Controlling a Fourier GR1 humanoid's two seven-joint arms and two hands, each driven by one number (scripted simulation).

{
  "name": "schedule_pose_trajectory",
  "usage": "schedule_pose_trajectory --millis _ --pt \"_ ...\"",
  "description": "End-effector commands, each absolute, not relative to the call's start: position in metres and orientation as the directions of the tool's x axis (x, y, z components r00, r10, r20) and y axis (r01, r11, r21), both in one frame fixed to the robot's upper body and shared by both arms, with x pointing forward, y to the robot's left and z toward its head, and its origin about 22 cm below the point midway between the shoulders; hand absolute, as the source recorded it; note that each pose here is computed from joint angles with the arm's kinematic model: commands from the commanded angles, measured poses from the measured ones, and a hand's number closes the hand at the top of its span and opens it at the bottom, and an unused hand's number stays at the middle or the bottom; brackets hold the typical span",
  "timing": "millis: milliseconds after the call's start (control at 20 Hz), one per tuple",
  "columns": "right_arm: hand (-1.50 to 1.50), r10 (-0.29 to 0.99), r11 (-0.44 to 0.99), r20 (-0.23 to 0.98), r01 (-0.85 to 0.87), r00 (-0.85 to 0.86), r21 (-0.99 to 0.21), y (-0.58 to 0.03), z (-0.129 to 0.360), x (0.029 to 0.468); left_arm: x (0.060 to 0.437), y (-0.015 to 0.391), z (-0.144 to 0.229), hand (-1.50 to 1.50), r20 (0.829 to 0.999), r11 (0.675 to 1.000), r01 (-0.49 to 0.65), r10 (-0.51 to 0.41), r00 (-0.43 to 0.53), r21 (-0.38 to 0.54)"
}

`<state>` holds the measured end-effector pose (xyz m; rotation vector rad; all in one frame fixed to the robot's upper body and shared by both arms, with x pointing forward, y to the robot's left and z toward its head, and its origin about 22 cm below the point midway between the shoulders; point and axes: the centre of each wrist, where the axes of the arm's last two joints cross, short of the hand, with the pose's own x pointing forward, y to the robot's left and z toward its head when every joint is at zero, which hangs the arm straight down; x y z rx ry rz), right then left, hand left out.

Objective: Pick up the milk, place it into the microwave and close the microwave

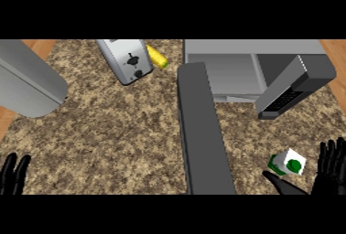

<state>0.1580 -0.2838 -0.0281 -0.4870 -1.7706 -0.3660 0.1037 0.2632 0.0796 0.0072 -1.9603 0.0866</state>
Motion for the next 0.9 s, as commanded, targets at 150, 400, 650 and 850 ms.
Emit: schedule_pose_trajectory --millis 150,400,650,850 --pt "-1.50 0.122 0.866 0.975 0.499 -0.186 -0.013 -0.292 -0.051 0.145 0.099 0.272 0.091 -1.50 0.921 0.997 -0.034 0.053 -0.385 -0.072" --pt "-1.50 0.158 0.881 0.969 0.470 -0.190 -0.051 -0.297 -0.072 0.163 0.094 0.256 0.091 -1.50 0.928 0.997 -0.036 0.048 -0.369 -0.066" --pt "-1.50 0.169 0.876 0.967 0.479 -0.191 -0.058 -0.316 -0.092 0.158 0.088 0.272 0.075 -1.50 0.916 0.997 -0.051 0.029 -0.399 -0.054" --pt "-1.50 0.181 0.874 0.966 0.480 -0.186 -0.071 -0.314 -0.098 0.165 0.091 0.256 0.098 -1.50 0.922 0.997 -0.038 0.053 -0.383 -0.074"
